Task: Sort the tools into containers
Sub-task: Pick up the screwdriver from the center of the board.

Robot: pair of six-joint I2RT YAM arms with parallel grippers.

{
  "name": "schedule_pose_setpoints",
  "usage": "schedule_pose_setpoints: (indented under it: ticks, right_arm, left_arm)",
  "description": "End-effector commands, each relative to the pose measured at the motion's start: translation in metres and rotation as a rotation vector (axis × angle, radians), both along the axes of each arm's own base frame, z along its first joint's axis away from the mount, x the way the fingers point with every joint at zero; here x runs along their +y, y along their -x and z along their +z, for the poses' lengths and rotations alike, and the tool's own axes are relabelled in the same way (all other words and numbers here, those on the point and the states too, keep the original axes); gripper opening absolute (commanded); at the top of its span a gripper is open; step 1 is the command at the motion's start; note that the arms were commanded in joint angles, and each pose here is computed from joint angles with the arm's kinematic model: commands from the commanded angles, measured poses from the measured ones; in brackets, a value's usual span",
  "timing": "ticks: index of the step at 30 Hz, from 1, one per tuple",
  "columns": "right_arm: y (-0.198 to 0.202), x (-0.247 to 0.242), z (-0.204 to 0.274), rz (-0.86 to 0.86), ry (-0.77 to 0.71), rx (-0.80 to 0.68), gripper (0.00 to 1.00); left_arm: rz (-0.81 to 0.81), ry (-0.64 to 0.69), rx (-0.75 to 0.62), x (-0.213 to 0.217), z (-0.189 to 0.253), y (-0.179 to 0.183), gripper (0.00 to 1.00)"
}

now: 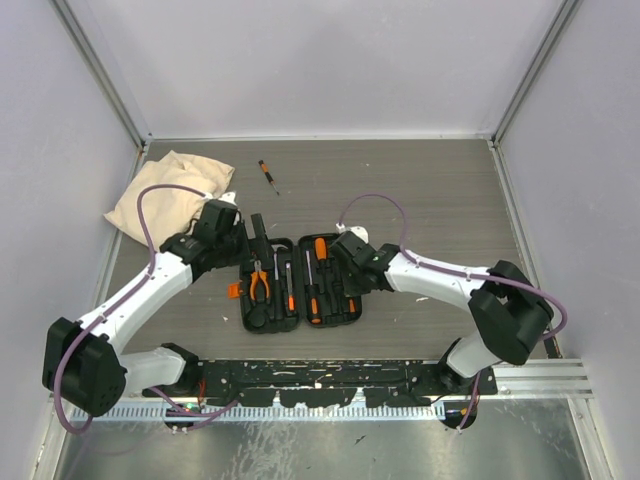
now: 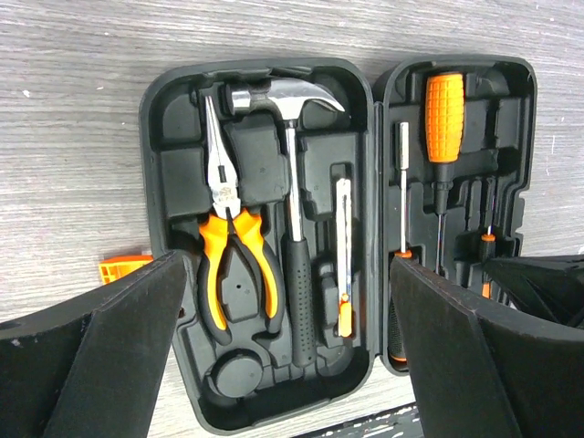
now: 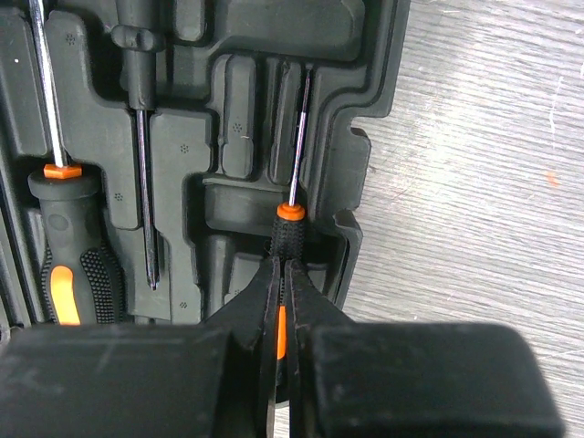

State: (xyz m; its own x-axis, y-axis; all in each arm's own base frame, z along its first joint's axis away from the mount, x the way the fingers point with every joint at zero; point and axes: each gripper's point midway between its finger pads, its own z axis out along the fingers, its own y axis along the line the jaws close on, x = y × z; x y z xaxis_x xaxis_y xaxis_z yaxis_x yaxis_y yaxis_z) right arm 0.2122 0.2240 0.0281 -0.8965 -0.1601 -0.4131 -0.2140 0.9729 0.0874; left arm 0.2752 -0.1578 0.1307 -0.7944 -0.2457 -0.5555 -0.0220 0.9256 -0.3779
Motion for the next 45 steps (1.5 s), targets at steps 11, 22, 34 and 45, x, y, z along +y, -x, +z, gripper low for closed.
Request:
schedule_pose_setpoints:
  ticks: [11, 22, 34, 45]
  right_arm:
    - [-0.032, 0.027, 0.087, -0.002, -0.269, -0.312, 0.27]
    - [-0.012, -0.003, 0.077, -0.225, -0.417, -0.331, 0.32]
    - [0.017, -0.018, 0.074, -0.237, -0.565, -0.331, 0.33]
    - [0.025, -0.026, 0.069, -0.223, -0.528, -0.315, 0.33]
  left_arm:
    - [0.125, -0.115, -0.146, 0.016, 0.052, -0.057, 0.95]
    - [0.176, -0.171, -0.163, -0.005, 0.065, -0.134, 0.9]
    - [0.196, -0.236, -0.057, -0.023, 0.017, -0.21, 0.71]
    - [0.215, -0.273, 0.056, -0.014, -0.037, -0.253, 0.64]
